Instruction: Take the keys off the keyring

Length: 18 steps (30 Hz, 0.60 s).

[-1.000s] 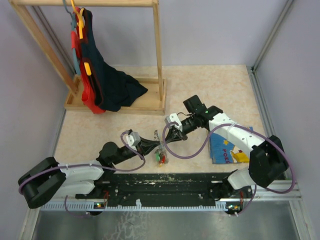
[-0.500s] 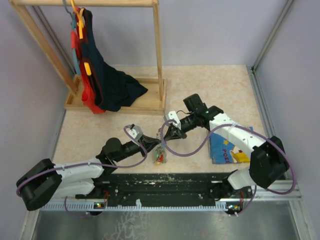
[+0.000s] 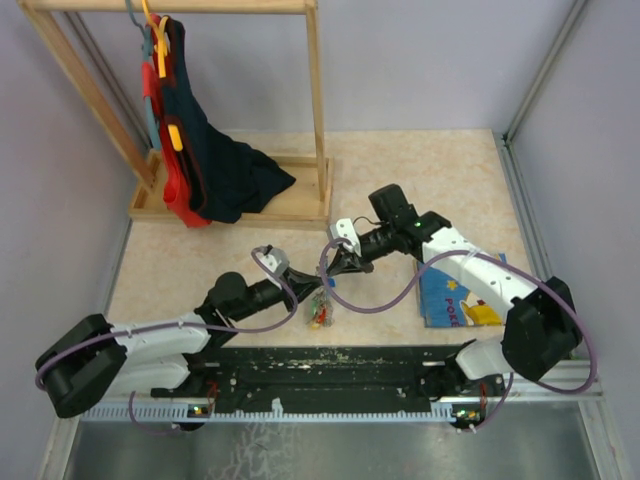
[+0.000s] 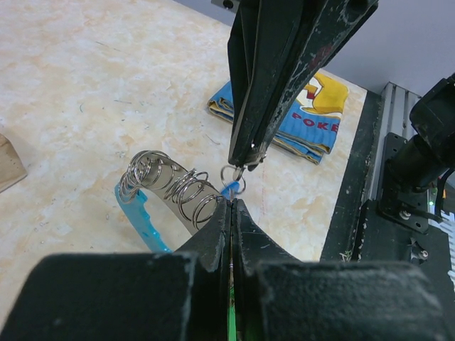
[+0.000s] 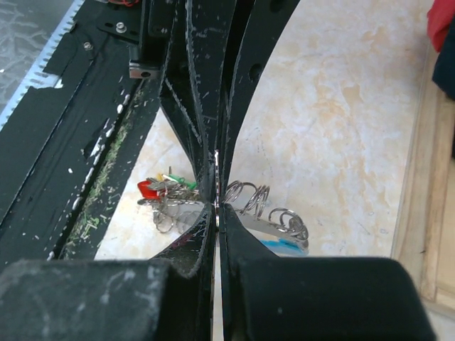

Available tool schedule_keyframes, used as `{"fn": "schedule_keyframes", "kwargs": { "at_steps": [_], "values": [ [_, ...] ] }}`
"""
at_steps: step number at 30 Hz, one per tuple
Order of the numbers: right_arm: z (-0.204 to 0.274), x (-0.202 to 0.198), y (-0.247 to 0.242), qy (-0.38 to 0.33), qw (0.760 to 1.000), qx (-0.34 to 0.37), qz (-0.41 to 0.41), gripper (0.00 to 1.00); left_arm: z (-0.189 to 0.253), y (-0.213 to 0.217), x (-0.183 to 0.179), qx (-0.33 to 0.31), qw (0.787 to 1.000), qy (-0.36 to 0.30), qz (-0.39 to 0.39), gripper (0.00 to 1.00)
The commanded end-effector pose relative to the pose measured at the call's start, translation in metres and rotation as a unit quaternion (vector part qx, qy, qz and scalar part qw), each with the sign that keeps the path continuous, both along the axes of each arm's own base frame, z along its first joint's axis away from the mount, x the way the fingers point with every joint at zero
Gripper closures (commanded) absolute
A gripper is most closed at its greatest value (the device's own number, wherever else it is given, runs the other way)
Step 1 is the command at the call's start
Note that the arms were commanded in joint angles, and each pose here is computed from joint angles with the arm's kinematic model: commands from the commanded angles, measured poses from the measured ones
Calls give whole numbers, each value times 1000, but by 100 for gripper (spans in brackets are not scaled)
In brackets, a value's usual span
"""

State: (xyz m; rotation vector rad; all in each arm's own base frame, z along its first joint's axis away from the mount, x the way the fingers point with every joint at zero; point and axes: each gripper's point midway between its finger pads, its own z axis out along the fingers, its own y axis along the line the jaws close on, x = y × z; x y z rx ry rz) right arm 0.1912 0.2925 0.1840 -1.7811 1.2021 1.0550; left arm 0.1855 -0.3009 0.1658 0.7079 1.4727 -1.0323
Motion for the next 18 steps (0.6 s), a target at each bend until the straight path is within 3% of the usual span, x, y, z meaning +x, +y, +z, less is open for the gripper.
{"fn": "schedule_keyframes", "kwargs": {
  "at_steps": [1, 18],
  "values": [
    [43, 9, 4, -50, 998, 41, -2, 100, -7, -1, 1, 7, 1000, 20, -2, 100],
    [34, 7, -1, -61, 998, 28, 5, 100, 8, 5, 8, -40, 998, 49, 29, 100]
  ]
}}
